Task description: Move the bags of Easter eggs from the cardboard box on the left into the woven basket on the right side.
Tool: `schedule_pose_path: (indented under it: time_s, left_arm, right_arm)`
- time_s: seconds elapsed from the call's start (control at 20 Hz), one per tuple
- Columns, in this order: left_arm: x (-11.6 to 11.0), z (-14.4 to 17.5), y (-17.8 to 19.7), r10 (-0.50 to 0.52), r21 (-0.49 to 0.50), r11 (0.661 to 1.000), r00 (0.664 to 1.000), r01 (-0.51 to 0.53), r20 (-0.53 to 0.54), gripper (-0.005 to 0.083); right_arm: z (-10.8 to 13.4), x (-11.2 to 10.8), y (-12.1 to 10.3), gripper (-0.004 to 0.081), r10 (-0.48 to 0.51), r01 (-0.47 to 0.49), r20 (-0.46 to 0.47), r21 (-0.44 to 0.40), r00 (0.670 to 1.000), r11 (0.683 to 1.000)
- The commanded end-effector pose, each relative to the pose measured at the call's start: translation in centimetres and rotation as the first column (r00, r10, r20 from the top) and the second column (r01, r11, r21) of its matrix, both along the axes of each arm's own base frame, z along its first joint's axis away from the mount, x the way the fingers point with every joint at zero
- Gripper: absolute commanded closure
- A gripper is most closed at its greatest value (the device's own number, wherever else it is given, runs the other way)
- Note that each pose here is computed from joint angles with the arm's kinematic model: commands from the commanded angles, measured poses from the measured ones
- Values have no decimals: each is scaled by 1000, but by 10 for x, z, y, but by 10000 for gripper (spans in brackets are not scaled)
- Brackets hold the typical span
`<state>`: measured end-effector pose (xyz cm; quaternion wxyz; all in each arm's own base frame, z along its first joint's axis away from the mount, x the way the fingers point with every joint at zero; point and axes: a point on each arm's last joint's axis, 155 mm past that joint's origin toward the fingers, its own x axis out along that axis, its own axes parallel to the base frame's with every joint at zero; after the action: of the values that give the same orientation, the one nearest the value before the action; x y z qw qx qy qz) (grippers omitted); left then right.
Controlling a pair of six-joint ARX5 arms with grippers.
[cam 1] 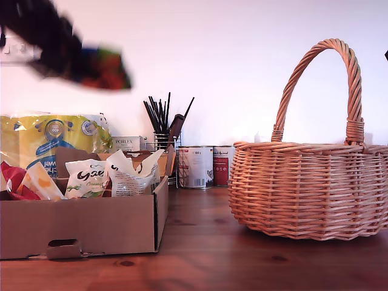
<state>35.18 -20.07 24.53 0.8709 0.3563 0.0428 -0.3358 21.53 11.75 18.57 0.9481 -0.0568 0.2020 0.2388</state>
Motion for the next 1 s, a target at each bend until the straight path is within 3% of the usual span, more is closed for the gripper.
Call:
schedule_pose_path:
  time_s: [0.0,0.2,0.4,0.55,0.8,0.95]
  left_arm:
    - [-17,1,-26,-88,-52,995,996,86,-32,797]
    - [-52,-14,-87,-261,-61,964,963,257,-65,797]
    - [-56,-20,-137,-350,-99,933,937,347,-12,797]
    - [-44,-36,-164,-372,-85,926,928,368,-35,797]
    - [-6,-24,-205,-385,-93,919,923,382,-18,797]
    - [7,-35,-224,-409,-80,911,910,404,-64,797]
  right_arm:
    - [10,0,2,783,4,-4,21,16,1000,1000]
    - [22,-2,0,783,5,-6,32,19,999,1000]
    - [14,-9,-3,783,8,-8,-15,-7,1000,1000]
    - [8,-15,1,783,42,-42,-48,-5,998,999]
    - [4,-18,2,783,52,-52,-67,-9,996,999]
    - [4,-18,2,783,51,-52,-65,-9,997,999]
